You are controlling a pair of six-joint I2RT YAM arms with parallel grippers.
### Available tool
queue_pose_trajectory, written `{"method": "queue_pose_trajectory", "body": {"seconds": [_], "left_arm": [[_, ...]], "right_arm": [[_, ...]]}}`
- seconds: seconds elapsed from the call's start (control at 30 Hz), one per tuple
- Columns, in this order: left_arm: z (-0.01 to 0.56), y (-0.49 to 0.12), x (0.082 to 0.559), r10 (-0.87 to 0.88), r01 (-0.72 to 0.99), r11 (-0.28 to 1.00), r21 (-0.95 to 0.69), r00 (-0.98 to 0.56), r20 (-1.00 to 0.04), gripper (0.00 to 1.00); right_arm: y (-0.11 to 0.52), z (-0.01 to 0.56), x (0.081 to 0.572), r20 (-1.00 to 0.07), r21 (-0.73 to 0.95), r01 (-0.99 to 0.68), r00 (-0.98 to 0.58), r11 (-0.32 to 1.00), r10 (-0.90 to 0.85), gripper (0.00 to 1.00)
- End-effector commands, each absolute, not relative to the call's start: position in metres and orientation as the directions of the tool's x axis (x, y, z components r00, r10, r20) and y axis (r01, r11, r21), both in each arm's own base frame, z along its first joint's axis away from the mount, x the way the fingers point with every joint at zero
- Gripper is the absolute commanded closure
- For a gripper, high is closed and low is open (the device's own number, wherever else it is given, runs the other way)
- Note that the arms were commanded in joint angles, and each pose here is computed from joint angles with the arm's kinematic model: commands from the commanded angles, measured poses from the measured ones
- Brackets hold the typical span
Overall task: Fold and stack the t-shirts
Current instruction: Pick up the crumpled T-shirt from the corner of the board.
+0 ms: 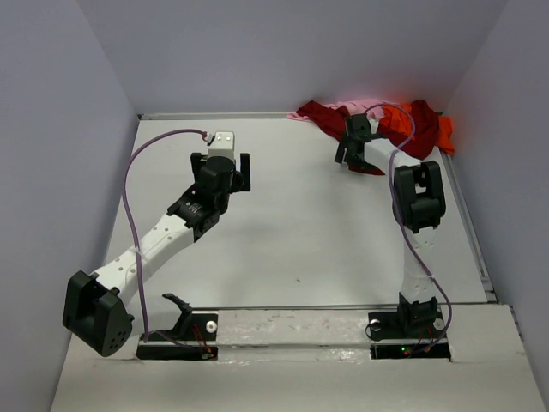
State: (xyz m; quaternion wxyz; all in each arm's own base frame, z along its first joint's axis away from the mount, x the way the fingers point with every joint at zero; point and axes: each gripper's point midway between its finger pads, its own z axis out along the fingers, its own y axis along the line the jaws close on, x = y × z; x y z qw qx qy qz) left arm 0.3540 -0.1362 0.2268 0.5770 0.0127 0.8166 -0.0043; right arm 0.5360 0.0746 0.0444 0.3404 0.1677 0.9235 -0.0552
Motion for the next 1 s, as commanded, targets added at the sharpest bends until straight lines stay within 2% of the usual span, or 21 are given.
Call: {"method": "queue_pose_trajectory", "body": {"seconds": [0.0,0.07,0.1,0.17,0.2,0.3,0.4,0.73,0.97], "left_arm": [[0.248,-0.136,0.354,-0.018,0.028,0.999,-0.026,-0.283,-0.959,0.01],[0.249,-0.135,0.354,-0.018,0.025,0.999,-0.026,-0.283,-0.959,0.01],[0.248,-0.135,0.353,-0.015,0.025,0.999,-0.023,-0.284,-0.959,0.01],[0.249,-0.135,0.354,-0.015,0.024,0.999,-0.022,-0.282,-0.959,0.01],[0.249,-0.135,0.354,-0.017,0.022,0.999,-0.024,-0.281,-0.960,0.01],[0.248,-0.134,0.354,-0.014,0.021,1.000,-0.021,-0.283,-0.959,0.01],[0.247,-0.135,0.354,-0.011,0.023,1.000,-0.018,-0.286,-0.958,0.01],[0.246,-0.134,0.355,-0.012,0.015,1.000,-0.017,-0.287,-0.958,0.01],[0.248,-0.129,0.352,-0.016,0.002,1.000,-0.017,-0.278,-0.960,0.01]], "right_arm": [[0.079,0.037,0.534,-0.621,-0.005,0.331,-0.741,0.944,0.257,0.13],[0.079,0.030,0.532,-0.608,-0.010,0.325,-0.753,0.946,0.252,0.31],[0.079,0.028,0.530,-0.604,-0.012,0.325,-0.756,0.946,0.252,0.52],[0.079,0.026,0.526,-0.595,-0.010,0.322,-0.763,0.947,0.253,0.78],[0.080,0.032,0.526,-0.601,-0.003,0.322,-0.757,0.947,0.256,1.00],[0.079,0.042,0.520,-0.606,0.006,0.321,-0.752,0.947,0.259,1.00],[0.081,0.079,0.515,-0.643,0.047,0.308,-0.719,0.950,0.264,1.00],[0.121,0.296,0.487,-0.842,0.248,0.026,-0.489,0.969,0.228,1.00],[0.137,0.398,0.447,-0.909,0.283,-0.150,-0.357,0.948,0.215,1.00]]}}
